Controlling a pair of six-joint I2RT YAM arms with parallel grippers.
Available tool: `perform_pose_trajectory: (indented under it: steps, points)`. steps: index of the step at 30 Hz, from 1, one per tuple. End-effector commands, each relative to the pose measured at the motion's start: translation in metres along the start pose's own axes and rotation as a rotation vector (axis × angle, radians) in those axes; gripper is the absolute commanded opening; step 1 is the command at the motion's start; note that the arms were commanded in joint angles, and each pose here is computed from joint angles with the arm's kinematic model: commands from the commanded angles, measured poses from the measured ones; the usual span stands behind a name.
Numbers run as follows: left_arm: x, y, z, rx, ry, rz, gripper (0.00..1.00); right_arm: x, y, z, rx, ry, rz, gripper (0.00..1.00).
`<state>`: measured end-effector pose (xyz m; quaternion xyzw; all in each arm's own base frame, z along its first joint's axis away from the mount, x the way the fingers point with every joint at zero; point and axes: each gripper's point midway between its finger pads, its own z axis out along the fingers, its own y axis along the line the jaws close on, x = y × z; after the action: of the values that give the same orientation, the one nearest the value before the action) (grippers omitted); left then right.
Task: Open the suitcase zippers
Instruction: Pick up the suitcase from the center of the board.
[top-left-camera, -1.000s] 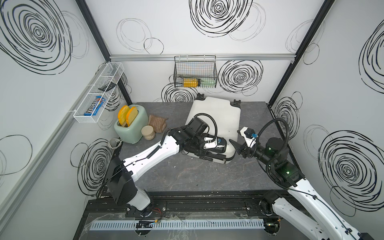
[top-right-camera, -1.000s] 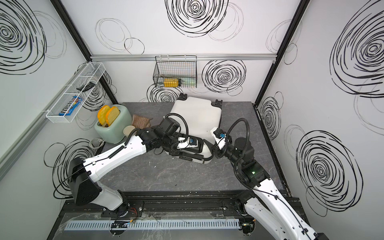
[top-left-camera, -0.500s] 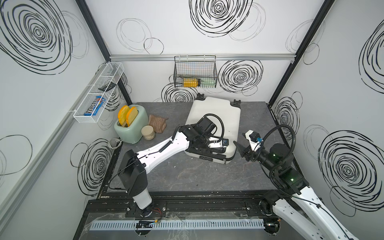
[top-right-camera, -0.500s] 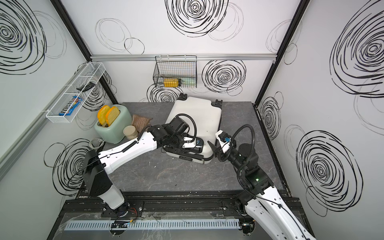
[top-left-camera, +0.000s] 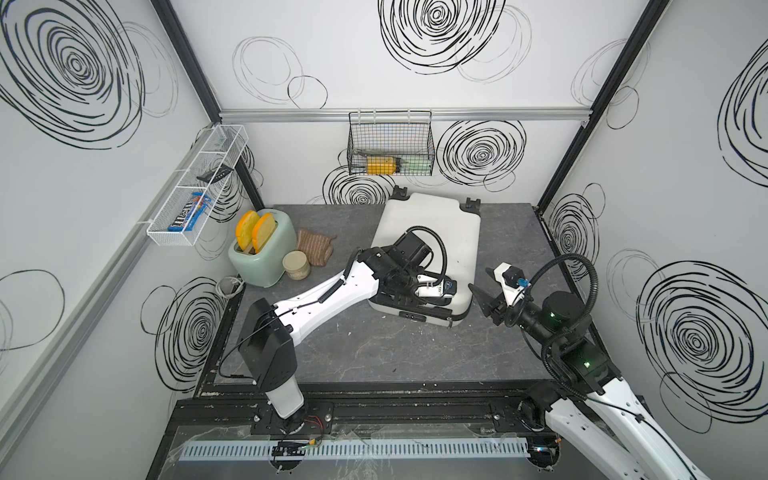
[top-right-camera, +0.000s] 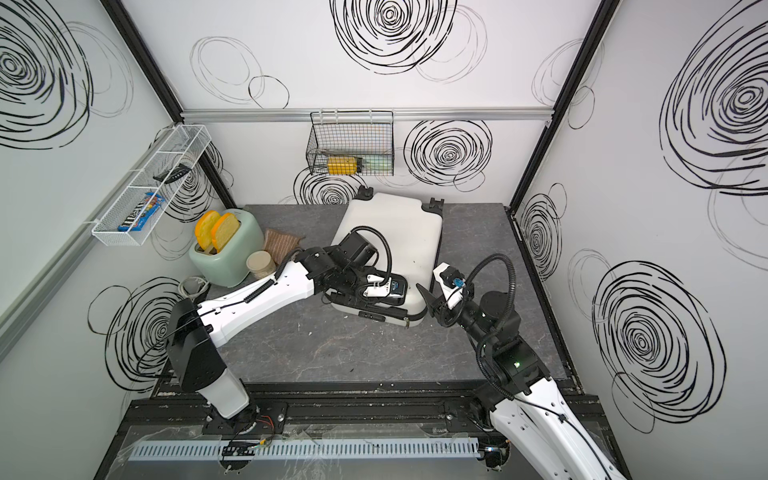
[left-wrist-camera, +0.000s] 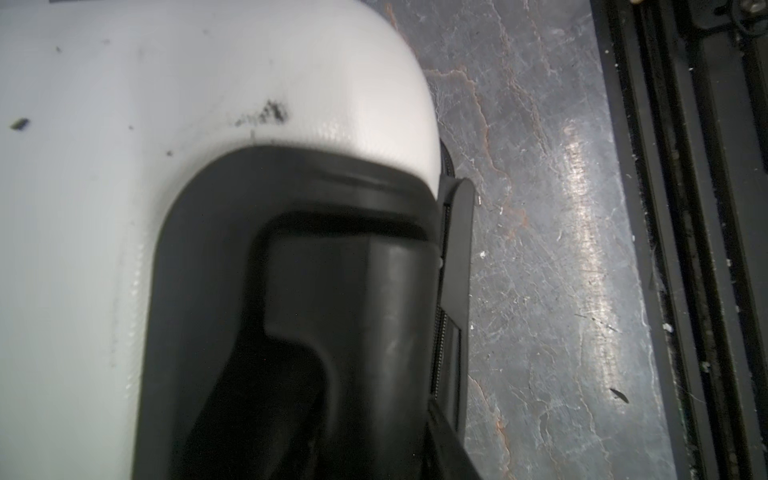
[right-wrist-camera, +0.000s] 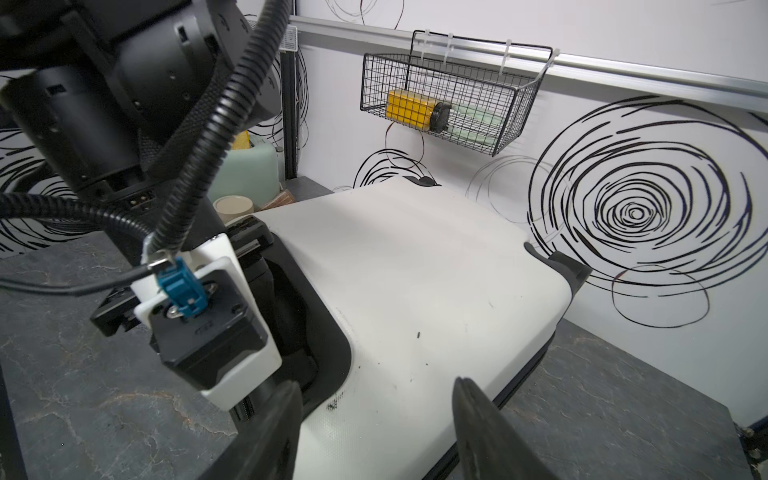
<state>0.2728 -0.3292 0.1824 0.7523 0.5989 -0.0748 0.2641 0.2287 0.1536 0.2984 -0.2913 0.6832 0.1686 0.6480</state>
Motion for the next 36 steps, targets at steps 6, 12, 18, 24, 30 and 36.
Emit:
perform_pose_trajectory:
  steps: [6, 12, 18, 24, 30, 36]
  points:
    - [0.006, -0.021, -0.034, 0.051, -0.073, -0.135, 0.19, 0.002, 0.009, -0.001, -0.048, -0.022, 0.038, 0.6]
    - [0.012, -0.027, -0.05, 0.023, -0.123, -0.223, 0.16, 0.013, 0.016, 0.002, -0.082, -0.015, 0.07, 0.59]
    - [0.007, -0.016, -0.074, -0.05, -0.203, -0.272, 0.13, 0.024, 0.024, 0.005, -0.119, -0.02, 0.091, 0.58]
    - [0.002, -0.002, -0.093, -0.105, -0.266, -0.301, 0.13, 0.046, 0.035, 0.008, -0.171, 0.016, 0.139, 0.57]
    - [-0.01, 0.008, -0.102, -0.129, -0.325, -0.324, 0.13, 0.057, 0.045, 0.009, -0.215, 0.007, 0.194, 0.56]
    - [-0.015, 0.012, -0.108, -0.14, -0.363, -0.347, 0.13, 0.069, 0.049, 0.012, -0.226, -0.006, 0.173, 0.56]
